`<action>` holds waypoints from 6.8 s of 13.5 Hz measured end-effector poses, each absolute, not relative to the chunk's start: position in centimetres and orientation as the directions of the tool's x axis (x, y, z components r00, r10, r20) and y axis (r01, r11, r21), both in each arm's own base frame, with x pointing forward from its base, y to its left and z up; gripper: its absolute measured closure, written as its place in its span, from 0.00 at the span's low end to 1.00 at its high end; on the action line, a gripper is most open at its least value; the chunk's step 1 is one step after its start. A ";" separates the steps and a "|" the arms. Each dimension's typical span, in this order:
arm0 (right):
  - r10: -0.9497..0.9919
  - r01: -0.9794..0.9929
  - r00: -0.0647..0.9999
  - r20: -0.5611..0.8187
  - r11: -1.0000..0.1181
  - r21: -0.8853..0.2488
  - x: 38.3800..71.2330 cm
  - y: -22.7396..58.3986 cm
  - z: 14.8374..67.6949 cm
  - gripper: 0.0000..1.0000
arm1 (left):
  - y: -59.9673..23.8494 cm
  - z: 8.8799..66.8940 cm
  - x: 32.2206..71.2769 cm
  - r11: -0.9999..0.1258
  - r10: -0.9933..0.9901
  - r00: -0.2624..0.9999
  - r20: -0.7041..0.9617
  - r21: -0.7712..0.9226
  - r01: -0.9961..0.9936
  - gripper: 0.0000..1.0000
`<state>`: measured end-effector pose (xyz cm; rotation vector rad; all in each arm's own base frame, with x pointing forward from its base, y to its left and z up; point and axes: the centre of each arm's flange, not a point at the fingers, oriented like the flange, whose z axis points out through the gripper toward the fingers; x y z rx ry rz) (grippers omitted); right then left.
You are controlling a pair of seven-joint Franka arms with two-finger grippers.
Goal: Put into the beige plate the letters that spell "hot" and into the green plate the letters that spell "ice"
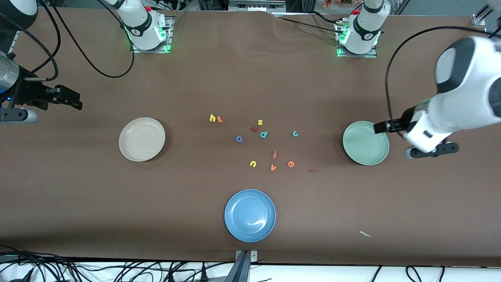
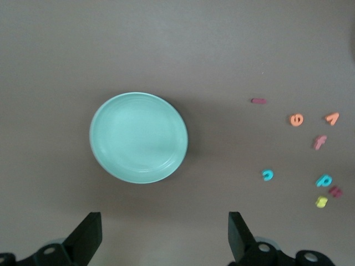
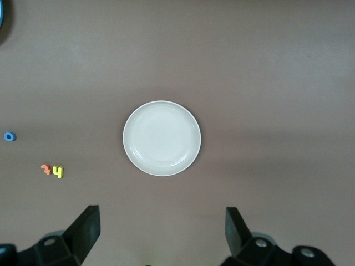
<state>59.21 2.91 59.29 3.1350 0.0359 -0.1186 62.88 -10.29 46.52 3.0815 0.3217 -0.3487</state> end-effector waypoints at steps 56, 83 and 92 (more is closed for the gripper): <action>-0.035 -0.034 0.999 0.007 -0.998 -0.052 47.9 32.7 20.0 0.00 | -29.5 17.7 53.5 -0.836 0.534 0.818 -0.214 0.007 0.548 0.87; 0.028 0.028 0.999 0.017 -0.999 -0.023 45.2 31.7 17.6 0.11 | -31.4 18.5 52.6 -0.914 0.393 0.876 -0.279 -0.017 0.405 0.05; 0.030 0.030 0.999 0.015 -0.999 -0.027 44.7 32.1 16.7 0.11 | -32.9 16.5 51.4 -0.908 0.411 0.865 -0.289 -0.042 0.417 0.40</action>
